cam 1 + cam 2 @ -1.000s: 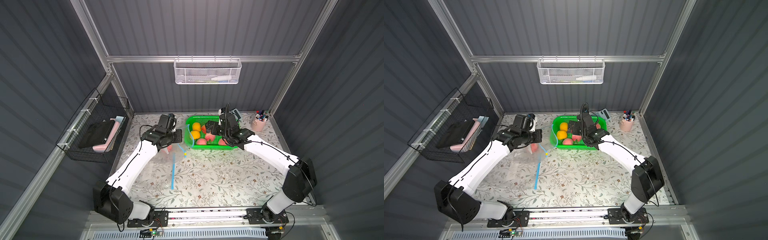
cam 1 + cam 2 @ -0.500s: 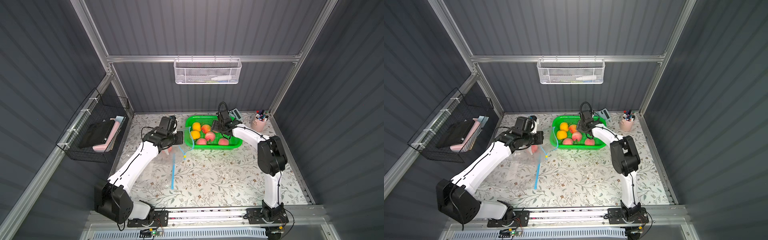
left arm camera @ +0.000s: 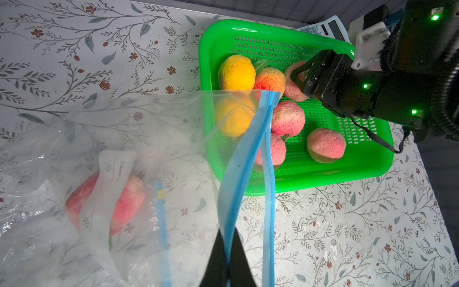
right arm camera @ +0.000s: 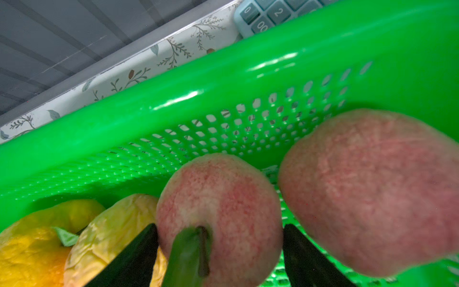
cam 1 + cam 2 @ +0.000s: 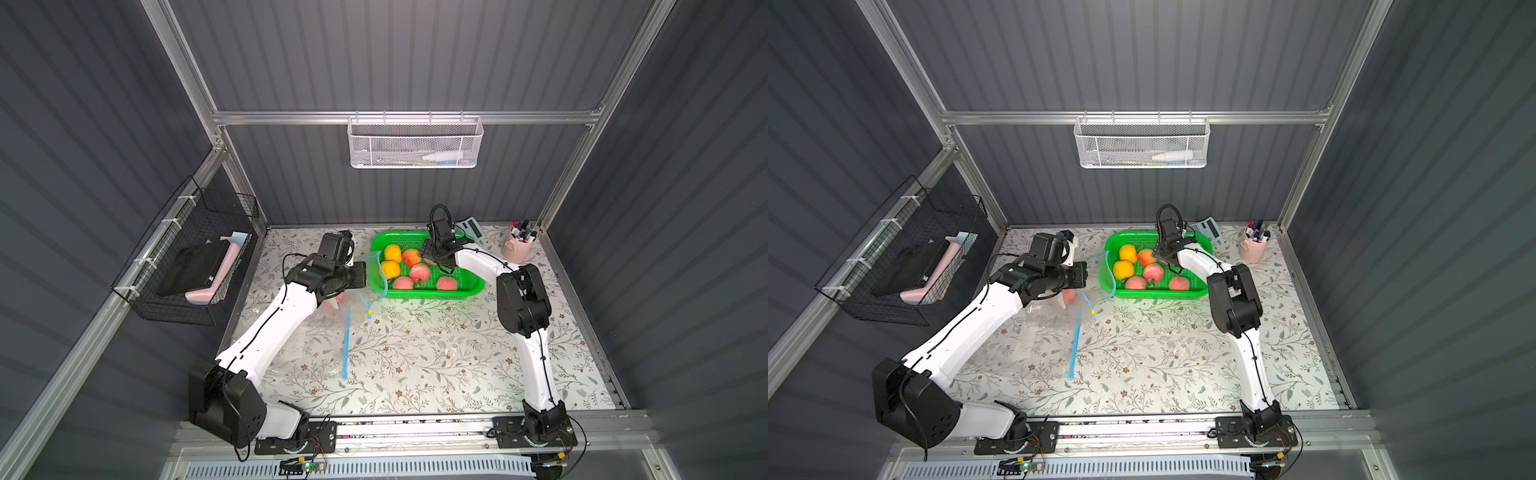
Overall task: Place the peach in a zip-top bag and seal the zipper
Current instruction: Pick up the peach from the basket, then place the peach in the zipper food storage bag.
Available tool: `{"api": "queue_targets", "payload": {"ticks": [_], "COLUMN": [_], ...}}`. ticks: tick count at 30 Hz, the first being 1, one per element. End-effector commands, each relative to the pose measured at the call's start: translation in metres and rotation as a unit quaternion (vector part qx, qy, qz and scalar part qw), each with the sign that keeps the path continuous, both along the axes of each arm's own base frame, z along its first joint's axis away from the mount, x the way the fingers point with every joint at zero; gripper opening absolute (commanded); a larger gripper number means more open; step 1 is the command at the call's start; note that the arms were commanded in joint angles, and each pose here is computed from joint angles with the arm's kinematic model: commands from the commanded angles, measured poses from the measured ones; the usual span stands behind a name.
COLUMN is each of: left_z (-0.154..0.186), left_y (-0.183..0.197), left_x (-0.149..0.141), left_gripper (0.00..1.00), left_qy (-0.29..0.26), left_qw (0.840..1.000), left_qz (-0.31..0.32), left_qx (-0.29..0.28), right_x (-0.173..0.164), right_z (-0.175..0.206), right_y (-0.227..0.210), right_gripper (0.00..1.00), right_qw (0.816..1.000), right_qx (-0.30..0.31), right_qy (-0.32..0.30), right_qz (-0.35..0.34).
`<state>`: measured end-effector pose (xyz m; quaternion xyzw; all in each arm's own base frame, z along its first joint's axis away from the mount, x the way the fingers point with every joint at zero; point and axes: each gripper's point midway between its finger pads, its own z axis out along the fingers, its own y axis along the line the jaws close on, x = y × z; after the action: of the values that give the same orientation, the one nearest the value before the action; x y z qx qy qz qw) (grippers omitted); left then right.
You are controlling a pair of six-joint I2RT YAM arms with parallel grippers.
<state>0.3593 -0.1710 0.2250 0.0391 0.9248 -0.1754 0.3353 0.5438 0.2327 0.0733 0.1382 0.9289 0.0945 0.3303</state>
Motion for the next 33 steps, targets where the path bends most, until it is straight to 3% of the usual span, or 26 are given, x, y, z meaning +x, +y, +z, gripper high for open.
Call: {"api": "queue_targets", "payload": {"ticks": [1, 6, 10, 18, 27, 33], "left_z": [-0.001, -0.002, -0.002, 0.000, 0.002, 0.011], "left_y": [0.000, -0.001, -0.001, -0.005, -0.011, -0.013], "left_x": [0.001, 0.001, 0.002, 0.005, 0.001, -0.001], "left_gripper": [0.00, 0.00, 0.00, 0.00, 0.00, 0.00], "left_qy": [0.002, 0.003, 0.003, 0.000, 0.004, -0.001], "left_qw": [1.000, 1.000, 1.000, 1.000, 0.999, 0.999], "left_qz": [-0.002, -0.003, -0.004, -0.007, -0.018, -0.025], "left_qx": [-0.002, -0.003, -0.005, -0.013, -0.028, -0.037], "right_x": [0.005, 0.009, 0.009, -0.004, -0.070, -0.124], "right_z": [-0.011, -0.016, -0.010, 0.050, 0.105, 0.150], "right_y": [-0.004, -0.002, 0.001, 0.000, 0.003, 0.024], "right_gripper": [0.80, 0.78, 0.68, 0.64, 0.64, 0.64], "right_qw": [1.000, 1.000, 1.000, 0.999, 0.988, 0.956], "right_qx": [-0.004, -0.002, 0.003, 0.025, 0.095, 0.187], "right_qy": [0.008, 0.014, 0.013, -0.014, -0.049, -0.081], "right_qz": [-0.005, 0.005, 0.015, 0.029, 0.113, 0.211]}}
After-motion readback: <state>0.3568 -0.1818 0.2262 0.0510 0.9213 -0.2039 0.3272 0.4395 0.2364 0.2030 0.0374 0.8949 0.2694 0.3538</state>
